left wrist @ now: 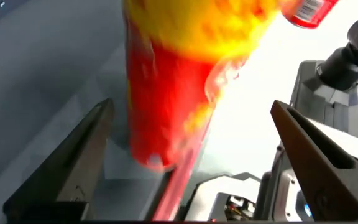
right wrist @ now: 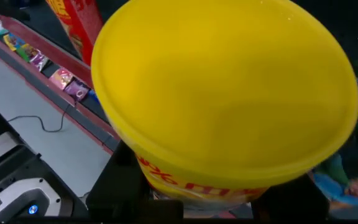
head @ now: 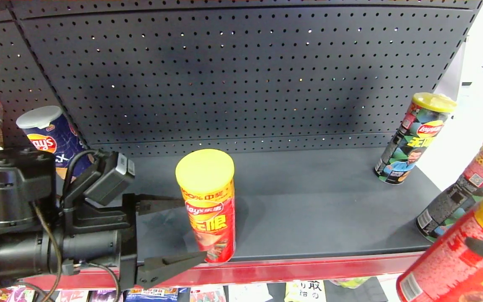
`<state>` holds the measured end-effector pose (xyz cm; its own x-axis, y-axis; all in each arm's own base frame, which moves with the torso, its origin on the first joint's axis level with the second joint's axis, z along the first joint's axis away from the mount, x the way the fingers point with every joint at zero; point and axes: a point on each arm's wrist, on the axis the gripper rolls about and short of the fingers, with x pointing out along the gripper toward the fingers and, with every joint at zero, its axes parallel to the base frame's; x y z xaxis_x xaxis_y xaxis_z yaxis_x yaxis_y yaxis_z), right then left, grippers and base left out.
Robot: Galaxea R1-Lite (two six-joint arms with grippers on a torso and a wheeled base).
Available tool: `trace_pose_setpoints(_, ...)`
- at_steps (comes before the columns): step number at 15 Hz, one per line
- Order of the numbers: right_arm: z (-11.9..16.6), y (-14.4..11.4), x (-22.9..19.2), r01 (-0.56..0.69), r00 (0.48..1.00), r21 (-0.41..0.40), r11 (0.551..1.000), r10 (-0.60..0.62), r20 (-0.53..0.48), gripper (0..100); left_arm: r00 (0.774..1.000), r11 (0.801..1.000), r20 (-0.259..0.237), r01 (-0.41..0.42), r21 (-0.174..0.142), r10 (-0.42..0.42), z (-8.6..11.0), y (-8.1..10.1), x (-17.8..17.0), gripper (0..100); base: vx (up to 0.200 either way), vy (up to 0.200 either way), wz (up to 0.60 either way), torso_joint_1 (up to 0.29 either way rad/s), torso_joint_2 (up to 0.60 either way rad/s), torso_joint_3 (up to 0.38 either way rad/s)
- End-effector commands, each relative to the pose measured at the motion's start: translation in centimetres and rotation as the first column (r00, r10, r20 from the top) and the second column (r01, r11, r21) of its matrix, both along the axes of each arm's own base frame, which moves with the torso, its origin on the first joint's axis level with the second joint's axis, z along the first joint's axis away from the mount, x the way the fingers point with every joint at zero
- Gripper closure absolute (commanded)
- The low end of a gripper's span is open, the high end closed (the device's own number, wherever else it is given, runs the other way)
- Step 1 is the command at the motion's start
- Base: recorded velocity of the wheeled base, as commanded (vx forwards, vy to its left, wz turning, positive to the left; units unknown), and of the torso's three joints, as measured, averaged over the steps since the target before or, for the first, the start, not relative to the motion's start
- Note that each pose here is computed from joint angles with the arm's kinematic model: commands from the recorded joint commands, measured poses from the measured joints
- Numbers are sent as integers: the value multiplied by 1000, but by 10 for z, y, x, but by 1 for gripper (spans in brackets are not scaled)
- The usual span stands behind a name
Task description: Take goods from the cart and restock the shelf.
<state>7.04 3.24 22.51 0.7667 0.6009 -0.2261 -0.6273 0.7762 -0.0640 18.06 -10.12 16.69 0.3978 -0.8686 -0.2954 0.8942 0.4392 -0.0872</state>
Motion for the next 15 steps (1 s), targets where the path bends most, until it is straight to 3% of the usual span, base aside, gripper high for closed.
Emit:
trace_pose_setpoints(1, -3, 21, 38, -58, 996, -22, 998, 56, -63, 100, 999, 999, 28, -40, -14, 40, 3, 16, -16, 0, 0, 0, 0, 0, 0, 0)
trace_pose_setpoints(3, 1, 45, 80, -93, 995, -17, 996, 92, -47, 100, 997, 995, 13, -82, -56, 82, 3, 31, -43, 0, 0, 0, 0, 0, 0, 0)
trace_pose_setpoints(6, 13, 72, 122, -127, 991, -15, 992, 127, -48, 100, 992, 989, 6, -129, -74, 130, -5, 43, -69, 0, 0, 0, 0, 0, 0, 0)
trace_pose_setpoints(10, 13, 128, 181, -210, 977, -10, 978, 210, -36, 100, 986, 985, -19, -166, -55, 165, -18, 58, -105, 0, 0, 0, 0, 0, 0, 0)
trace_pose_setpoints(11, 13, 128, 181, -210, 977, -10, 978, 210, -36, 100, 986, 985, -19, -166, -55, 165, -18, 58, -105, 0, 0, 0, 0, 0, 0, 0)
trace_pose_setpoints(12, 12, 156, 202, -263, 965, 11, 965, 263, 8, 100, 984, 983, -37, -177, -45, 175, -19, 63, -118, 0, 0, 0, 0, 0, 0, 0)
trace_pose_setpoints(15, 10, 179, 218, -296, 955, 17, 955, 295, 22, 100, 981, 981, -35, -190, -42, 189, -22, 66, -125, 0, 0, 0, 0, 0, 0, 0)
